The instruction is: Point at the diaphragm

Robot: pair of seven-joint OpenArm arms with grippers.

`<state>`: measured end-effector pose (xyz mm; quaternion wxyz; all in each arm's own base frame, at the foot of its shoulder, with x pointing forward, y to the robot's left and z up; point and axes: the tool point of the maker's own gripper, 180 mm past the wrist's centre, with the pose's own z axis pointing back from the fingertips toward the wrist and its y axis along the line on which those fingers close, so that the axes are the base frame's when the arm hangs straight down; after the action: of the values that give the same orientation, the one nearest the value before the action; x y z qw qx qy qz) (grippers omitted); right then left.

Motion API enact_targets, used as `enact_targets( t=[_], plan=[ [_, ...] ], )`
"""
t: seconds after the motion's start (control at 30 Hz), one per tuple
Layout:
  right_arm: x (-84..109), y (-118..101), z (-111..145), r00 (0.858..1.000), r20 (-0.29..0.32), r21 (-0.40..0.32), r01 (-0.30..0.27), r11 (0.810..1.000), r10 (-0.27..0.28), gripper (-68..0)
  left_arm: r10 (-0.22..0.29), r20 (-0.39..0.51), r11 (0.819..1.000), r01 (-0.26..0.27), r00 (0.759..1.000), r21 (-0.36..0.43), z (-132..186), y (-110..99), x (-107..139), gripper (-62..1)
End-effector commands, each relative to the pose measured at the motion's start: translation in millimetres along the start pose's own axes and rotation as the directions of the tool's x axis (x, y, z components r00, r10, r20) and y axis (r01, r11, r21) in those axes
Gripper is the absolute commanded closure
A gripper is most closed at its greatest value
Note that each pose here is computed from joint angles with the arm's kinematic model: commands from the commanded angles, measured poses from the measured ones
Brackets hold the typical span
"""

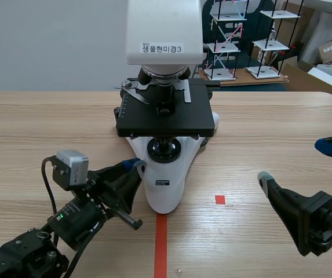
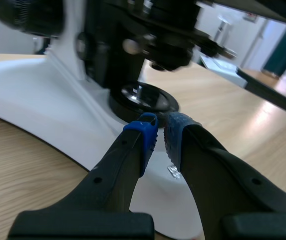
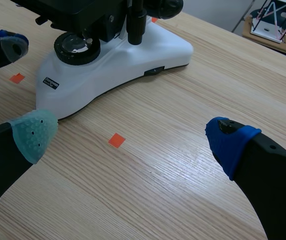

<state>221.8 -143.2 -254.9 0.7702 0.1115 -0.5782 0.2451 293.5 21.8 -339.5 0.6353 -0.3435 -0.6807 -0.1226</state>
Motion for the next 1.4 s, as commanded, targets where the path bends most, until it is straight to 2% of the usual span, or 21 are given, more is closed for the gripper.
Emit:
enact_targets(
  t=[0.0,0.13,0.43,0.57,0.93,1.07,1.37],
  plan=[
    [9.1,-3,0,1.0,0.027,0.0,-0.013,1.0,0.013,-67.9,0.011,0.036,1.0,-0.012,0.999,0.027,-4,7,7,-8.3],
    [9.1,-3,0,1.0,0.027,0.0,-0.013,1.0,0.013,-67.9,0.032,0.064,0.997,-0.036,0.997,0.063,-4,16,9,-8.3],
    [9.1,-3,0,1.0,0.027,0.0,-0.013,1.0,0.013,-67.9,0.018,0.156,0.998,-0.028,0.988,0.062,3,17,24,-8.3],
    [9.1,-3,0,1.0,0.027,0.0,-0.013,1.0,0.013,-67.9,-0.006,0.148,1.0,0.003,0.989,0.018,2,8,22,-5.2],
    [9.1,-3,0,1.0,0.027,0.0,-0.013,1.0,0.013,-67.9,-0.029,0.16,0.999,0.034,0.987,-0.025,3,1,25,-5.1],
    [9.1,-3,0,1.0,0.027,0.0,-0.013,1.0,0.013,-67.9,-0.049,0.168,0.996,0.061,0.985,-0.07,4,-9,25,-5.1],
    [9.1,-3,0,1.0,0.027,0.0,-0.013,1.0,0.013,-67.9,-0.058,0.194,0.995,0.073,0.979,-0.073,9,-6,31,-5.1]
  ],
)
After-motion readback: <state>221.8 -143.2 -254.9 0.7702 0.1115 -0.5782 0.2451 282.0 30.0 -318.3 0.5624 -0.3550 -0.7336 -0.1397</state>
